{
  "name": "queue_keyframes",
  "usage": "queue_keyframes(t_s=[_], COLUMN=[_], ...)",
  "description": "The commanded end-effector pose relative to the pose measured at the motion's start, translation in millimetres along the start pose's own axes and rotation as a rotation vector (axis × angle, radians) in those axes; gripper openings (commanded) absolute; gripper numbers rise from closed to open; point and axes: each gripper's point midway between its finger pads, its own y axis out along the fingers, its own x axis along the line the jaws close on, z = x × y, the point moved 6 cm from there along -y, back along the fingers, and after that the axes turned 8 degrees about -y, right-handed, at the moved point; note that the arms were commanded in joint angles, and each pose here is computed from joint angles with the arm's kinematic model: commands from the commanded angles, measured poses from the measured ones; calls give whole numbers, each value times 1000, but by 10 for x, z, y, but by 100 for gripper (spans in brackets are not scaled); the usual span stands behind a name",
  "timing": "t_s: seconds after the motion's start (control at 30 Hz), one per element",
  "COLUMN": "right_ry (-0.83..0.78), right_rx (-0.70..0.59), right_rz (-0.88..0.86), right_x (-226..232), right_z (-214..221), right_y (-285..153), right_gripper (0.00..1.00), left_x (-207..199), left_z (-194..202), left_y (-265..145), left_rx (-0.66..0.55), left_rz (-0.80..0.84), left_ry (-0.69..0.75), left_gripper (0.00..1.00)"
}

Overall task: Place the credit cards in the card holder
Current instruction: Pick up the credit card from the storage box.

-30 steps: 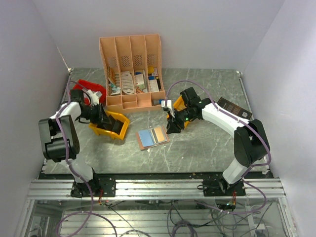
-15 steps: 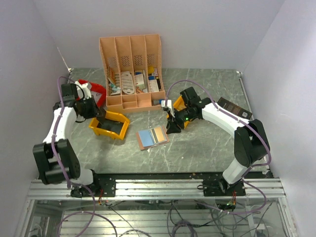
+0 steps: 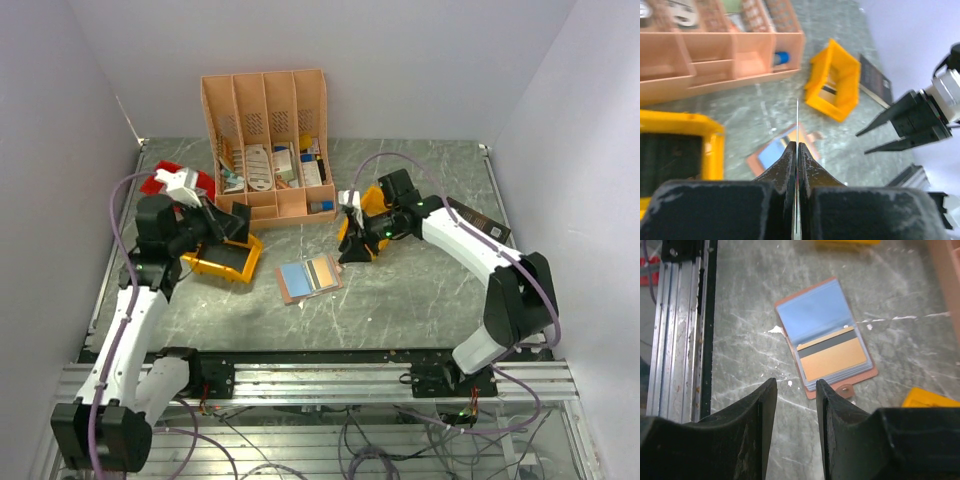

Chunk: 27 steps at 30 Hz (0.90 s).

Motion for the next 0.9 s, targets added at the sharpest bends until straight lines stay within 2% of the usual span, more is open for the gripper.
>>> queue_keyframes(t_s=[0.0, 0.23, 0.37, 0.77, 0.87], right_ry=[-54, -32, -2, 121, 186], right_rx=[-127, -154, -228, -487, -505], right_rz=[75, 143, 137, -96, -150], right_x=[-49, -253, -262, 125, 199], right_z=[-340, -625, -824, -1049, -975], right_y=[-289, -654, -801, -855, -819], right_gripper=[38, 43, 48, 66, 68], left_x=[-491, -853, -1016, -1303, -1373], left_z=[-31, 245, 389, 839, 928], left_y=[44, 136, 144, 196, 199], left_rx=[-132, -161, -214, -259, -250], left_rz=[253, 456, 542, 712, 738], left_ry=[-28, -53, -71, -40, -20], left_gripper=[7, 7, 7, 7, 7])
